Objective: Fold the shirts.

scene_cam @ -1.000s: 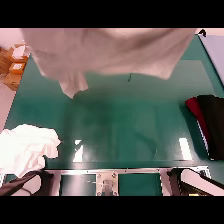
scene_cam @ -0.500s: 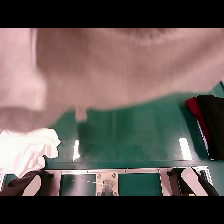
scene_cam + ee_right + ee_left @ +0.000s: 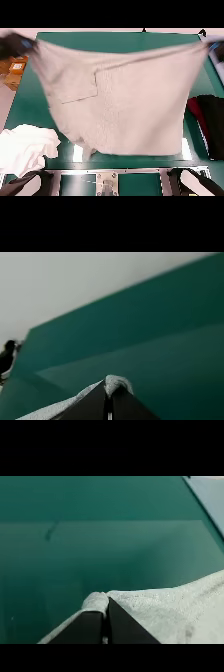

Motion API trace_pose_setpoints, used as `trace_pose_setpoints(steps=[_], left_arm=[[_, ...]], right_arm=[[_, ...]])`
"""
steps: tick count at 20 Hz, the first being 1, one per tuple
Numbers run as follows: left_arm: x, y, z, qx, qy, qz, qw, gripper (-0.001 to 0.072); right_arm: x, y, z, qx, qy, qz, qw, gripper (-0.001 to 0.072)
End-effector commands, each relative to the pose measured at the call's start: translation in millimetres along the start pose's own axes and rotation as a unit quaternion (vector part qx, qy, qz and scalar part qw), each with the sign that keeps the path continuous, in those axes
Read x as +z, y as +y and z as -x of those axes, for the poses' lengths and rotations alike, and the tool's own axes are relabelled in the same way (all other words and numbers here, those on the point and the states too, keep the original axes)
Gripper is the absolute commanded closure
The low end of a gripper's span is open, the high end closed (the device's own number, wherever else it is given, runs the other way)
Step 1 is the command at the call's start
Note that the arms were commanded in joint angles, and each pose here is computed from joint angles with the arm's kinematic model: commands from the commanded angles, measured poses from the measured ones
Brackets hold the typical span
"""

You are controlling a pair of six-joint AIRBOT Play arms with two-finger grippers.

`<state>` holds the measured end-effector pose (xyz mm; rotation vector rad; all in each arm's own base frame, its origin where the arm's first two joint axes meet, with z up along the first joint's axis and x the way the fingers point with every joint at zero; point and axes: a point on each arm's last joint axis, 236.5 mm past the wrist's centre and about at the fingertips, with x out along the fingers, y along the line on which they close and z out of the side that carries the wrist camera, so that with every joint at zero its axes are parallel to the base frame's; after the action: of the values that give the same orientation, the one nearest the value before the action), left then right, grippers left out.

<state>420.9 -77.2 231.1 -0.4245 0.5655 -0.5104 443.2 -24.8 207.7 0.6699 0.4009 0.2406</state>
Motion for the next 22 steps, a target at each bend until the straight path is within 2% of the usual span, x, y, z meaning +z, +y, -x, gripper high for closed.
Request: trace_pose_setpoints(steps=[1, 5, 11, 15, 19, 22], left_arm=[[-79.9, 86.6, -87.2, -0.014, 0.070, 0.109, 0.991, 0.0682], [-100.3, 138.8, -155.9, -0.057, 0.064, 0.203, 0.975, 0.0683], [-62.2, 159.3, -173.8, -0.044, 0.043, 0.173, 0.983, 0.0683], [-114.5, 166.5, -163.3, -0.008, 0.157, 0.160, 0.974, 0.0683], [-158.0, 172.1, -144.8, 0.016, 0.252, 0.145, 0.957, 0.0683], [-173.9, 182.5, -135.3, 0.043, 0.287, 0.141, 0.947, 0.0682]], right_arm=[[-85.2, -112.0, -67.0, -0.096, 0.065, -0.088, 0.989, 0.0700], [-101.4, -162.8, -127.0, -0.088, 0.093, -0.138, 0.982, 0.0700], [-68.9, -160.7, -161.8, -0.049, 0.093, -0.135, 0.985, 0.0700], [-105.6, -145.7, -142.7, -0.022, 0.185, -0.136, 0.973, 0.0702], [-145.8, -152.3, -101.4, -0.079, 0.258, -0.097, 0.958, 0.0702], [-178.4, -162.5, -79.2, -0.111, 0.292, -0.105, 0.944, 0.0702]])
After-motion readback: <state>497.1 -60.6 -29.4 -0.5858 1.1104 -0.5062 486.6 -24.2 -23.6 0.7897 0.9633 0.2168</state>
